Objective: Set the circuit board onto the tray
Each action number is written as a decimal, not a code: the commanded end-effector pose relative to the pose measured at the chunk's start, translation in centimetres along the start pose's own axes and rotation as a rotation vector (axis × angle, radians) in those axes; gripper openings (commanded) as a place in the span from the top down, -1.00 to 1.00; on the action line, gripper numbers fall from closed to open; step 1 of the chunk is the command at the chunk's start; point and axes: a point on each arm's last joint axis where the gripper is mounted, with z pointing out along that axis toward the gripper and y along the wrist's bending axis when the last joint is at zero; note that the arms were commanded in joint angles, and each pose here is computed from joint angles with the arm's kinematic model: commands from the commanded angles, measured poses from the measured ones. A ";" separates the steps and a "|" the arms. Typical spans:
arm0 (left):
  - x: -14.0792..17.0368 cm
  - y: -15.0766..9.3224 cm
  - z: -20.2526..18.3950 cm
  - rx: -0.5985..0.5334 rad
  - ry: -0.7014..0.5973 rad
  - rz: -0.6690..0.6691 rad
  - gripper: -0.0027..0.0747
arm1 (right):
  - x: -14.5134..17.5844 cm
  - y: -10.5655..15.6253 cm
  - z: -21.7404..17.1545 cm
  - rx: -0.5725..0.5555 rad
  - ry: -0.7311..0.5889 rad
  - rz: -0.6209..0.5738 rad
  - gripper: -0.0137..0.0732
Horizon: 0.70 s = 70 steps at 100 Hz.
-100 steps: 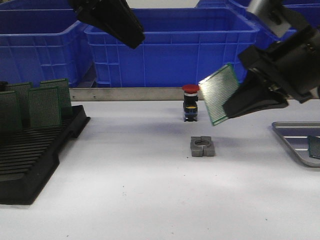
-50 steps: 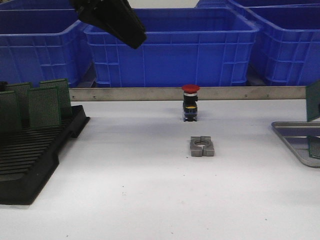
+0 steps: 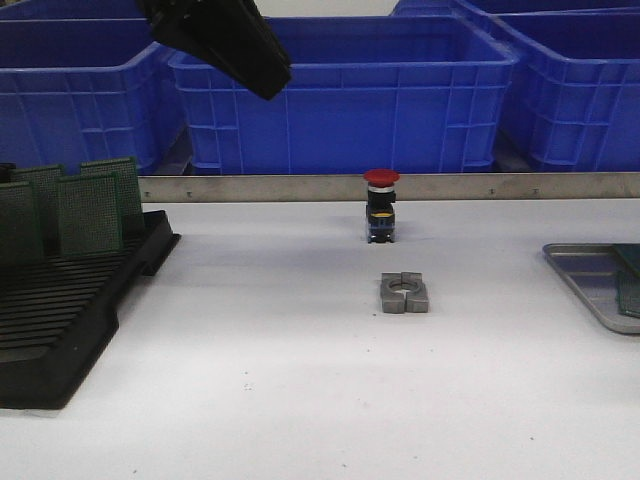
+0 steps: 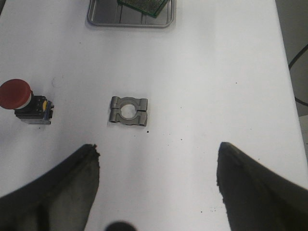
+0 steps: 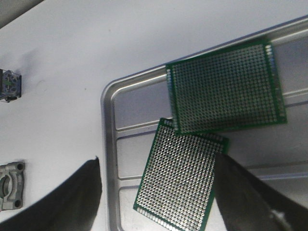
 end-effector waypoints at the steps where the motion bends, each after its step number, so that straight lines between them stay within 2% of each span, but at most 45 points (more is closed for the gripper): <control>1: -2.2 -0.9 -2.4 -0.039 -0.081 0.024 -0.24 | -0.9 1.0 -1.1 -0.064 -0.041 -0.001 -0.53; 11: -1.9 -1.0 -2.7 -0.012 -0.074 0.018 -0.06 | -0.8 1.5 -1.3 -0.105 -0.026 -0.034 -0.43; 18: -1.4 -1.0 -3.3 0.006 -0.067 0.004 0.12 | -0.8 1.9 -1.5 -0.128 -0.023 -0.066 -0.24; 23: -1.2 -0.9 -4.0 -0.016 -0.056 -0.033 0.29 | -0.8 2.1 -1.8 -0.139 -0.028 -0.079 -0.02; 38: -0.3 -1.1 -7.5 -0.122 -0.010 -0.135 0.88 | -1.1 3.5 -3.3 -0.162 -0.061 -0.167 0.86; 41: -0.2 -1.1 -8.2 -0.144 -0.008 -0.144 0.98 | -1.1 3.8 -3.6 -0.169 -0.068 -0.190 0.83; 56: -0.2 -2.0 -12.1 -0.264 -0.037 -0.206 0.98 | -1.1 6.5 -4.9 -0.187 -0.116 -0.319 0.82; 70: -0.9 -3.5 -15.1 -0.371 -0.074 -0.202 0.98 | -0.8 10.0 -6.5 -0.193 -0.190 -0.434 0.82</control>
